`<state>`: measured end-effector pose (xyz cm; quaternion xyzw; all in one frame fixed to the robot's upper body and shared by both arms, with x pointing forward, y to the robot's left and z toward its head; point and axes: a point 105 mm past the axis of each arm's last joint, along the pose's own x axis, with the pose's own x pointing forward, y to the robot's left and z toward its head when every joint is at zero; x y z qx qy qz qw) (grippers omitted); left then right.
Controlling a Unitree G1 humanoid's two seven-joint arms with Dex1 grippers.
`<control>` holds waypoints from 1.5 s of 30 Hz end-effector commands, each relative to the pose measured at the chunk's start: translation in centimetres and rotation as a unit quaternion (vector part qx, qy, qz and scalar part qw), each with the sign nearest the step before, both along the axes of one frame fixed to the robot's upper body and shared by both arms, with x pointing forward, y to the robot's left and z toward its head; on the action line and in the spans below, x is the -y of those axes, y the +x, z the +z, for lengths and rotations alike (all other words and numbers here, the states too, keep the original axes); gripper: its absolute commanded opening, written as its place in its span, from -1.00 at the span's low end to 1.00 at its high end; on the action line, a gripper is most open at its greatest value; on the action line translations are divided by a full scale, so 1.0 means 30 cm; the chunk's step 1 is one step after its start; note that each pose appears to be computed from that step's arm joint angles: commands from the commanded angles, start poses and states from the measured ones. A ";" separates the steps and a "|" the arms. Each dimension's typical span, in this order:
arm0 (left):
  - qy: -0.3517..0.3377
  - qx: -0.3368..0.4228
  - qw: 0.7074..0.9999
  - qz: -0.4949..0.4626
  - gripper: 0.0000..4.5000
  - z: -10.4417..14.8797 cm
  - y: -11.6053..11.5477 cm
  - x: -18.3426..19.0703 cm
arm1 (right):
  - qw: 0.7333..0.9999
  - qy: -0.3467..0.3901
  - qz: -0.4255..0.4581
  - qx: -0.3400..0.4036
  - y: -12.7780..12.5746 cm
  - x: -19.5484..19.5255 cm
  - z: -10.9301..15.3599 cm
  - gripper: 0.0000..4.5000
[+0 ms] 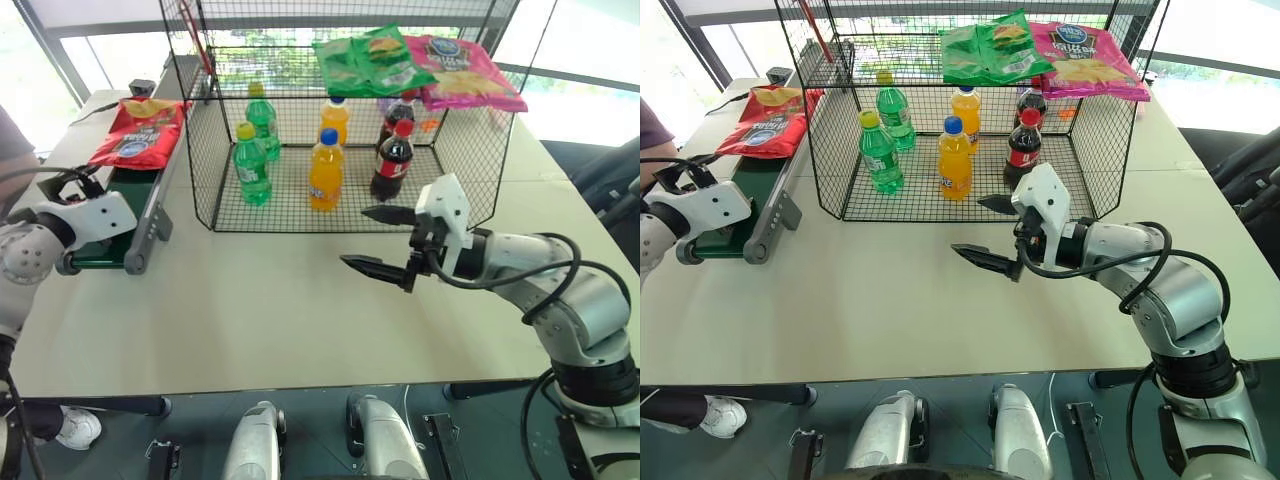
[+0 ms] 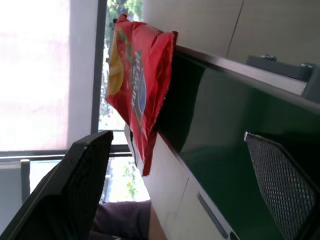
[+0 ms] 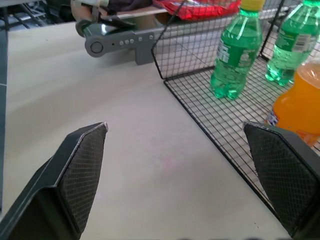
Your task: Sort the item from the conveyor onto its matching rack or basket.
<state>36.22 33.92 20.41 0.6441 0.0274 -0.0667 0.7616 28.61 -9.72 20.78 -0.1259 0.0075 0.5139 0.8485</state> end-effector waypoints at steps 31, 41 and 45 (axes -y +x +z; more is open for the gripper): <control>0.060 -0.014 0.997 0.051 0.97 -0.037 0.113 -0.009 | 0.997 0.003 -0.053 0.053 0.024 0.054 0.077 1.00; 0.064 -0.015 0.996 0.052 0.47 -0.079 0.190 0.027 | 0.996 0.006 -0.064 0.054 0.023 0.060 0.081 1.00; 0.068 -0.003 0.996 0.052 -0.42 -0.075 0.207 0.038 | 0.996 0.009 -0.068 0.055 0.023 0.061 0.081 1.00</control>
